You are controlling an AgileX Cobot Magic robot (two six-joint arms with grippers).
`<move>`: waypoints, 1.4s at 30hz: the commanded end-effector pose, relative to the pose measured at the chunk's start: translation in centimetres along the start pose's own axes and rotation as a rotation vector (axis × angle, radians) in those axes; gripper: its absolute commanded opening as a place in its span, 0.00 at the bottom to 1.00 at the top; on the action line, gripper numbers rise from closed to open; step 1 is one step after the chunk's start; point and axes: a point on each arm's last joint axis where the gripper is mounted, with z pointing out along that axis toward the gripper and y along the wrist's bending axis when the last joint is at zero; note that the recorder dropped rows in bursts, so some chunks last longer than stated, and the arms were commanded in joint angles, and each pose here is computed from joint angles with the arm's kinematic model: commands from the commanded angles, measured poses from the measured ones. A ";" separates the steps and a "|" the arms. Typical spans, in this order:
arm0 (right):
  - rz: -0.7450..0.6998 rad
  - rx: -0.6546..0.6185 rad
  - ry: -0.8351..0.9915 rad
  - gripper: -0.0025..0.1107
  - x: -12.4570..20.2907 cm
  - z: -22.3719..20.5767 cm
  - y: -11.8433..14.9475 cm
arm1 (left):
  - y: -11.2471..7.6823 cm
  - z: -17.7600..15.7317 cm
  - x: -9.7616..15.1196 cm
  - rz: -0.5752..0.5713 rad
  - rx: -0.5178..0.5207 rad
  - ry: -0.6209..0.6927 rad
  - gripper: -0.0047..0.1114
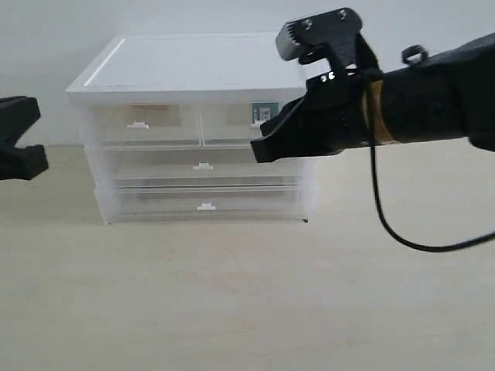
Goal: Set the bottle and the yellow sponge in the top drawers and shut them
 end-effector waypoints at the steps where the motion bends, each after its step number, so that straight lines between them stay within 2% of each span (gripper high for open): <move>1: -0.027 0.028 -0.115 0.02 -1.1 -6.0 1.3 | -0.1 -3.7 -2.4 -0.036 -0.005 -0.115 0.07; 4: -0.020 0.069 -0.197 0.02 -1.3 -9.6 1.9 | -0.1 -6.7 -4.1 -0.043 -0.009 -0.200 0.07; 6: -0.012 0.080 -0.260 0.02 -1.2 -12.2 2.5 | -0.1 -8.8 -5.1 -0.088 -0.004 -0.268 0.07; 11: -0.021 0.089 -0.395 0.02 -0.2 -17.6 4.0 | -0.2 -13.1 -6.4 -0.137 0.006 -0.403 0.07; 16: -0.024 0.087 -0.523 0.02 1.6 -22.0 5.4 | -0.2 -16.8 -6.4 -0.142 0.004 -0.462 0.07; 23: -0.063 0.089 -0.732 0.02 4.7 -27.8 7.3 | -0.2 -21.0 -5.0 -0.145 -0.008 -0.481 0.07; 27: -0.086 0.100 -0.822 0.02 6.5 -29.7 7.9 | -0.2 -20.9 -4.7 -0.147 -0.013 -0.436 0.07; 35: -0.102 0.132 -0.927 0.02 8.6 -31.7 8.4 | -0.1 -20.4 -3.1 -0.150 -0.036 -0.250 0.07; 42: -0.100 0.137 -0.928 0.02 8.6 -31.7 8.3 | -0.1 -20.3 -3.1 -0.151 -0.036 -0.247 0.07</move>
